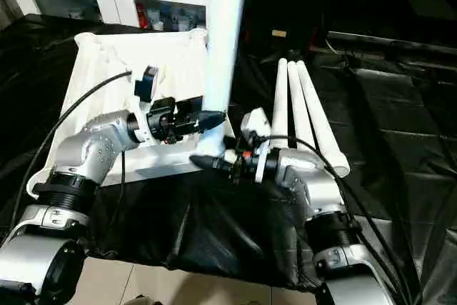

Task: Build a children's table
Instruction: Insert table leg to table base

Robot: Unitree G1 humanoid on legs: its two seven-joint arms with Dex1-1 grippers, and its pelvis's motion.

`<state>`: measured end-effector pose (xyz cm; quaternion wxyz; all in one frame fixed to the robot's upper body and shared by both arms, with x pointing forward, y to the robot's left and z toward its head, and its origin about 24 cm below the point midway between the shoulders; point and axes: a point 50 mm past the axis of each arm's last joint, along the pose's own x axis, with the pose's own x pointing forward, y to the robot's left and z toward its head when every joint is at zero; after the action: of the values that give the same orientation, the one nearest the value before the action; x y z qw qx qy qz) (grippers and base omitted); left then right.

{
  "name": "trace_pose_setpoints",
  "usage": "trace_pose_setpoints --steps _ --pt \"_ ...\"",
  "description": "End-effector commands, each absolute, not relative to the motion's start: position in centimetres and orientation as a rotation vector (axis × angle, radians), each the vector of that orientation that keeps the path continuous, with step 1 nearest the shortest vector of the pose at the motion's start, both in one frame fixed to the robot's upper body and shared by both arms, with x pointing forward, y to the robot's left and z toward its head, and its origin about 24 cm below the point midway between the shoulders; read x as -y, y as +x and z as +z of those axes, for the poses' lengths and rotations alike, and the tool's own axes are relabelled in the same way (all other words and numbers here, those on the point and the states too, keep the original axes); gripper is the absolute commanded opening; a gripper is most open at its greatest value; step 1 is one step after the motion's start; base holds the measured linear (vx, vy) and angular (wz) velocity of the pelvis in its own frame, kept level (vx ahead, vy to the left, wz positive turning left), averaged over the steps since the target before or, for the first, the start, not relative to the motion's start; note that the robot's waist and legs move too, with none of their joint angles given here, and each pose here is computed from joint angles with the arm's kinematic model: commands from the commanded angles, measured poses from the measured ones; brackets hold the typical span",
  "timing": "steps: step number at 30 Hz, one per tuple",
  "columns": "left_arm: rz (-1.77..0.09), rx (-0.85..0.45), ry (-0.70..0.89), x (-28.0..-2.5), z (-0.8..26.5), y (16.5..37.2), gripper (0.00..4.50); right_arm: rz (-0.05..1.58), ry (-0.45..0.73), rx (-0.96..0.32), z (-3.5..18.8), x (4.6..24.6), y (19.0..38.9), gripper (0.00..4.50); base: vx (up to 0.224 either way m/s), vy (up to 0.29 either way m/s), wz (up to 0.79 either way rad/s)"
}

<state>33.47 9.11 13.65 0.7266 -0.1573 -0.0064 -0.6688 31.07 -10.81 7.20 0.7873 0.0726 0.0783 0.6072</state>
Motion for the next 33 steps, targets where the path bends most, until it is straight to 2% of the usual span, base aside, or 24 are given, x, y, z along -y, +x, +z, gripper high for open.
trace_pose_setpoints --steps 1,4,8,11,14,20,21,22,24,26,29,33 --pt "-1.464 0.068 -0.358 -8.4 14.3 33.6 2.81 1.312 0.138 -0.176 7.4 11.1 31.0 2.7 0.0 0.0 0.0" --pt "-1.425 0.131 -0.424 -8.3 15.1 33.8 2.81 1.31 0.135 -0.175 7.5 11.2 31.1 2.7 0.0 0.0 0.0" --pt "-1.421 0.141 -0.467 -8.4 15.6 33.7 2.42 1.305 0.134 -0.172 7.6 11.1 31.2 2.7 0.0 0.0 0.0" --pt "-1.38 0.088 -0.484 -8.3 15.4 33.8 2.15 1.302 0.132 -0.166 7.8 11.1 31.3 2.7 0.0 0.0 0.0" --pt "-1.344 0.042 -0.47 -8.3 14.7 34.1 2.07 1.302 0.13 -0.163 7.9 11.2 31.3 2.7 0.0 0.0 0.0" --pt "-1.29 0.03 -0.46 -8.3 14.5 34.2 2.01 1.276 0.109 -0.152 8.1 11.2 31.6 2.7 0.0 0.0 0.0" --pt "-1.276 0.03 -0.462 -8.3 14.5 34.3 2.0 1.261 0.113 -0.152 8.2 11.2 31.7 3.26 0.0 0.0 0.0" --pt "-1.263 0.029 -0.463 -8.3 14.5 34.4 2.0 1.243 0.114 -0.149 8.2 11.2 31.9 3.4 0.0 0.0 0.0" --pt "-1.195 0.031 -0.465 -8.5 14.8 34.9 2.0 1.202 0.138 -0.102 9.0 11.3 32.3 3.47 0.0 0.0 0.0" --pt "-1.105 0.033 -0.469 -8.8 15.1 35.5 1.97 1.167 0.169 -0.063 9.9 11.5 32.7 3.74 0.0 0.0 0.0" --pt "-0.978 0.054 -0.488 -9.4 15.7 36.4 1.91 1.076 0.213 -0.004 11.4 12.6 33.5 3.93 0.0 0.0 0.0" --pt "-0.915 0.053 -0.52 -10.1 16.1 36.8 1.9 1.03 0.356 0.045 13.0 13.8 33.9 3.99 0.0 0.0 0.0"
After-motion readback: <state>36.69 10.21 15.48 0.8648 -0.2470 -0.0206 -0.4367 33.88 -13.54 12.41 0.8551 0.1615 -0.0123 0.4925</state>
